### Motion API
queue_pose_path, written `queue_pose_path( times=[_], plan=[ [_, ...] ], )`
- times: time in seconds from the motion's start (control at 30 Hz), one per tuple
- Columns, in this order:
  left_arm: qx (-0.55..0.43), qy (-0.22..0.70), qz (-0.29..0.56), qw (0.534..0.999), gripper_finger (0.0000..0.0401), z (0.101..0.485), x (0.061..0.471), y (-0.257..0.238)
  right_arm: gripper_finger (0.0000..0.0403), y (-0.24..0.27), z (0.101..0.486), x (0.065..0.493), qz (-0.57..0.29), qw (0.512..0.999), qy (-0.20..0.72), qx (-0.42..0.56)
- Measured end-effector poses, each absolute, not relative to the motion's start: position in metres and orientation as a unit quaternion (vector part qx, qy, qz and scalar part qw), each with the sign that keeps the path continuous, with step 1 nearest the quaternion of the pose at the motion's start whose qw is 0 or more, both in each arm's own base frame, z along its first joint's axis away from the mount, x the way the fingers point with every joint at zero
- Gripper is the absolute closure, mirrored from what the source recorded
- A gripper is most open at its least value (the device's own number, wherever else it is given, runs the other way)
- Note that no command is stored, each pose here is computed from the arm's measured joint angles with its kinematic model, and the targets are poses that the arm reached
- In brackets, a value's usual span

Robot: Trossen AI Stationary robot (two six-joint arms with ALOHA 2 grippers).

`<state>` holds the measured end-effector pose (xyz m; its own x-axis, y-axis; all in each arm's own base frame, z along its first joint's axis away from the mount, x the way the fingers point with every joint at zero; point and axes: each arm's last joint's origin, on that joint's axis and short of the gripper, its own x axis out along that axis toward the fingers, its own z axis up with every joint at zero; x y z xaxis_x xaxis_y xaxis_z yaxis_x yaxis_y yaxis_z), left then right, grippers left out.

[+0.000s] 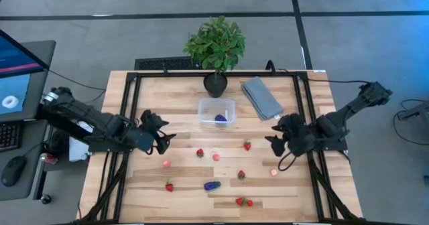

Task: Pick and placing Produce into tupperware
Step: Put the red strawberry into the transparent bin

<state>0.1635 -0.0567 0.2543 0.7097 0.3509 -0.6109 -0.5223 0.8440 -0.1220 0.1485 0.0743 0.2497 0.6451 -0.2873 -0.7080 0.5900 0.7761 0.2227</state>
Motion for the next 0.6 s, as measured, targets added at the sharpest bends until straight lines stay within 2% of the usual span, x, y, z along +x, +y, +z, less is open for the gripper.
queue_pose_path(
  times=[0.27,0.6],
  plan=[
    [-0.121,0.282,0.249,0.919,0.0107,0.252,0.160,-0.061,0.0102,0.091,0.214,0.180,-0.310,0.807,0.385,0.323],
    [-0.086,0.295,0.242,0.920,0.0107,0.251,0.159,-0.061,0.0102,0.096,0.193,0.221,-0.314,0.764,0.349,0.442]
  ],
)
